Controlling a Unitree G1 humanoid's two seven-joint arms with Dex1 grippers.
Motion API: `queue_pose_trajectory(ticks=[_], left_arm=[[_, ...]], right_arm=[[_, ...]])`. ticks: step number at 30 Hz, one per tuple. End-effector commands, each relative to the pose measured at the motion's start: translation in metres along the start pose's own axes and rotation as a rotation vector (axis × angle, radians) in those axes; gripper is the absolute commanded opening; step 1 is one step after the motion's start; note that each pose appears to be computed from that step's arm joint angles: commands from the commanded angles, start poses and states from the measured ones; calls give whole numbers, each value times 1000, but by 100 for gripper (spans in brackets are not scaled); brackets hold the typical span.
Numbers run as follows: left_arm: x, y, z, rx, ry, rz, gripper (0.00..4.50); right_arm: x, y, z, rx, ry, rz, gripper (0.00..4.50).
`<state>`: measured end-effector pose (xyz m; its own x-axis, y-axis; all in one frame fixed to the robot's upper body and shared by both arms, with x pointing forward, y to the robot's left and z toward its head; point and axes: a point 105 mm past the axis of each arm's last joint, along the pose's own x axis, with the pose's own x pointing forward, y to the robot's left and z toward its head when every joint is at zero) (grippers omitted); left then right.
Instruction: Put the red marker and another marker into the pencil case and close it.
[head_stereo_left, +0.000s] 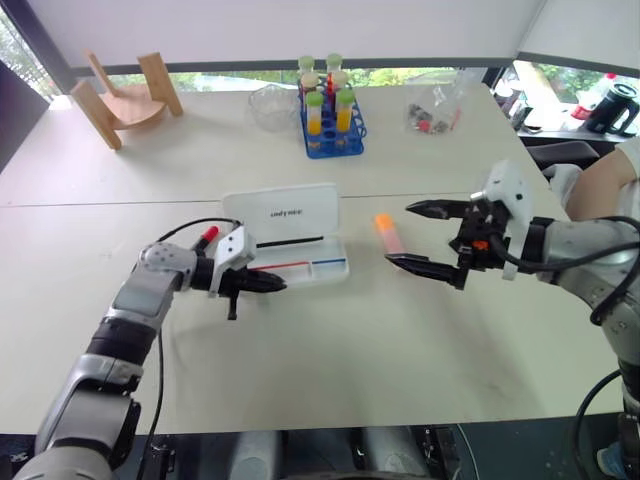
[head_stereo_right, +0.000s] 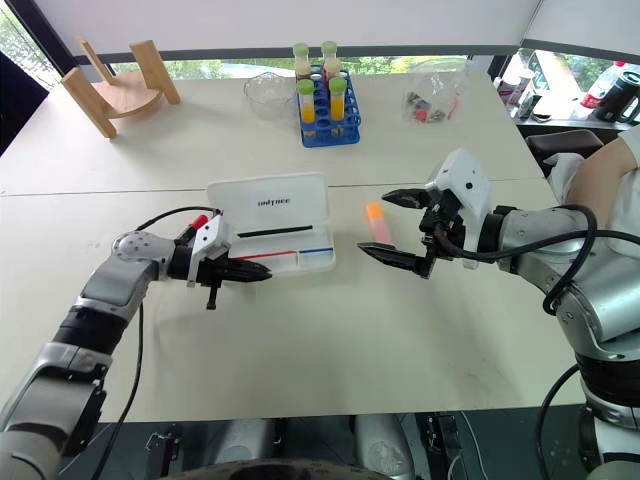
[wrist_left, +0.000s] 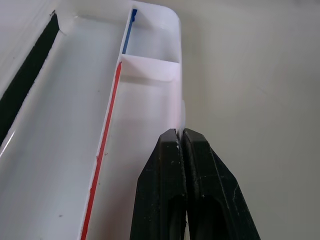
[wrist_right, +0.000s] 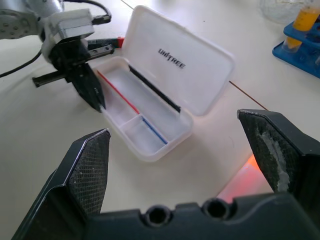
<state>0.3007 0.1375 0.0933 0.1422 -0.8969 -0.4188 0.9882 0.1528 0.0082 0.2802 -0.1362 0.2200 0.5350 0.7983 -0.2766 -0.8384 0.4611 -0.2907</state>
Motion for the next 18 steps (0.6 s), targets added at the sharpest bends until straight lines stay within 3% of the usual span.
queue_pose_trajectory(ticks=[1, 5, 11, 14, 18], left_arm=[[-5, -18, -6, -27, 17, -30, 0], [-9, -29, -13, -21, 42, -23, 0], [-8, -14, -13, 57, 51, 46, 0], [-10, -10, -9, 65, 37, 61, 92], [-26, -12, 11, 102, 3, 92, 284]], right_arm=[[0, -1, 11, -41, -36, -4, 450], [3, -1, 13, -44, -47, 7, 450], [9, -3, 16, -57, -57, 23, 450], [9, -4, 16, -60, -55, 31, 450], [10, -4, 14, -58, -51, 47, 450]])
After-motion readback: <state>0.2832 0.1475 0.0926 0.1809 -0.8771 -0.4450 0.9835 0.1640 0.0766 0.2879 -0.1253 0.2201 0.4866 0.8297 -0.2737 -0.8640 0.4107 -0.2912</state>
